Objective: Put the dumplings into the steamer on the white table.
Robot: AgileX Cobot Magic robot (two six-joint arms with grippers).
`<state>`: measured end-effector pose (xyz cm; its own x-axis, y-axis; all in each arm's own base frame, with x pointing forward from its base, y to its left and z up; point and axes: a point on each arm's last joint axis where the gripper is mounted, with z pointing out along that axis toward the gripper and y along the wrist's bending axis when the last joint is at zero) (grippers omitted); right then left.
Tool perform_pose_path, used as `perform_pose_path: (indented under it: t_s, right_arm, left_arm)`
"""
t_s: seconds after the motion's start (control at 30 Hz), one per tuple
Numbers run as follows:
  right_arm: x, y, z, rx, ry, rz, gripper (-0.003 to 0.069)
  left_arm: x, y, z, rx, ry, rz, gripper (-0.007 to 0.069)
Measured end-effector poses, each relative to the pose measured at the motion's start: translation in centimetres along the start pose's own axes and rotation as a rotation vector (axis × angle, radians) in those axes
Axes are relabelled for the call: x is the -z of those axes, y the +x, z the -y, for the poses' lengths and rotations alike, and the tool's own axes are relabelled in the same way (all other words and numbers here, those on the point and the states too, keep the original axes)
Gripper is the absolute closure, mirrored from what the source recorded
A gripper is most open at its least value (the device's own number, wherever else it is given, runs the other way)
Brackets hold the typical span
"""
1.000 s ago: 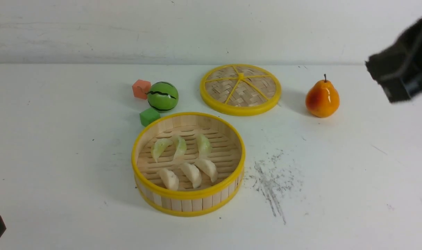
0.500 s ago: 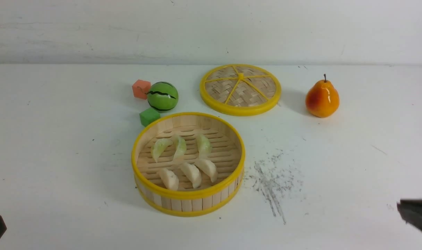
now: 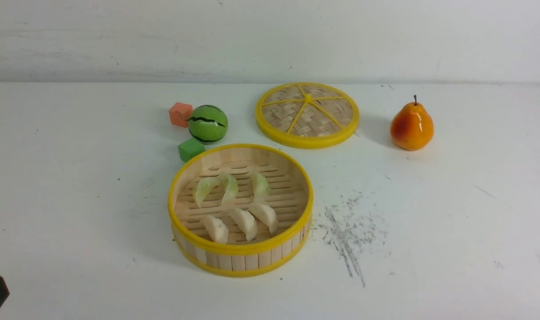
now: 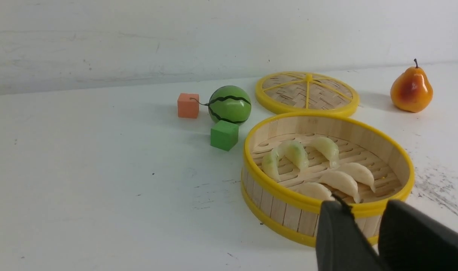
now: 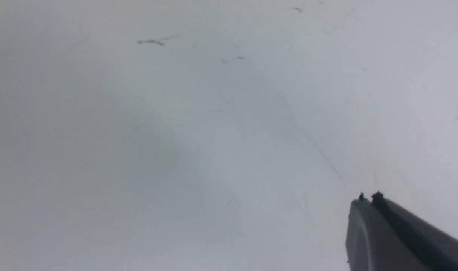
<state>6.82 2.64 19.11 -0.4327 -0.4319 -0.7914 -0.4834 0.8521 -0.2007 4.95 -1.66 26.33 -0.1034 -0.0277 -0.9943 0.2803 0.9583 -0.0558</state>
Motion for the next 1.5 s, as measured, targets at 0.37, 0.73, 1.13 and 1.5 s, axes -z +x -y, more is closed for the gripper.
perform_pose_path:
  t_s: [0.37, 0.73, 1.13, 1.5]
  right_arm:
    - [0.8, 2.9, 0.7, -0.282, 0.277, 0.292, 0.0664]
    - [0.9, 3.1, 0.9, -0.442, 0.325, 0.289, 0.0664]
    - [0.9, 3.1, 0.9, -0.449, 0.321, 0.291, 0.0661]
    - [0.9, 3.1, 0.9, -0.453, 0.32, 0.292, 0.0652]
  left_arm:
    - [0.0, 0.0, 0.0, 0.0, 0.0, -0.001, 0.0442]
    - [0.0, 0.1, 0.0, -0.001, 0.0, -0.006, 0.044]
    - [0.0, 0.1, 0.0, -0.001, 0.0, -0.007, 0.0421]
    - [0.0, 0.1, 0.0, -0.001, 0.0, -0.008, 0.041]
